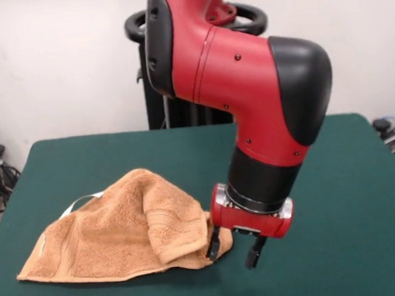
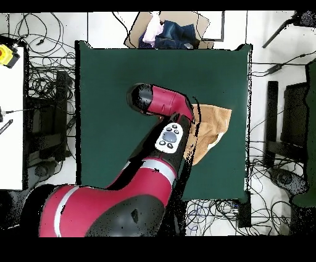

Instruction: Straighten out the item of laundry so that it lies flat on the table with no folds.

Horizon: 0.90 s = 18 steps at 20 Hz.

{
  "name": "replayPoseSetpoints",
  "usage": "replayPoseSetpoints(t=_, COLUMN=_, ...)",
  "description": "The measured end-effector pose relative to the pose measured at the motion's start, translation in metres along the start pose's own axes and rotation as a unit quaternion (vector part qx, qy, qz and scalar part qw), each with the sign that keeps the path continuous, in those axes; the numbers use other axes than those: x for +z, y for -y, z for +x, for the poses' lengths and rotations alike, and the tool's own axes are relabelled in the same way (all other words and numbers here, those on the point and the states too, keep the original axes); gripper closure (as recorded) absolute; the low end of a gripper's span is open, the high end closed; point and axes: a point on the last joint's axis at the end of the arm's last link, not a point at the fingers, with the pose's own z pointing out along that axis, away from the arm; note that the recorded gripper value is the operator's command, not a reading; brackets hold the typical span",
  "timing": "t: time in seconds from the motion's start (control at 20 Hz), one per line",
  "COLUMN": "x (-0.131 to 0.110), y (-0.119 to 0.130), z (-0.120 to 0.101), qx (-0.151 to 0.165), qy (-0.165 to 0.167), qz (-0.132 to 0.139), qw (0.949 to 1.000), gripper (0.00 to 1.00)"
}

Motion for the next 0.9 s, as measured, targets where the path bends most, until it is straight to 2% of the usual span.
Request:
replayPoseSetpoints(t=0.2, x=-0.007, y=0.006, z=-0.005, qx=0.004, qy=0.007, qz=0.003, qw=1.0, gripper=0.0)
replayPoseSetpoints(t=0.65, x=-0.044, y=0.026, z=-0.027, qx=0.011, qy=0.045, qz=0.017, qw=0.9988, gripper=0.0)
replayPoseSetpoints(t=0.9, x=-0.058, y=0.029, z=-0.034, qx=0.006, qy=0.059, qz=0.031, qw=0.9977, gripper=0.0)
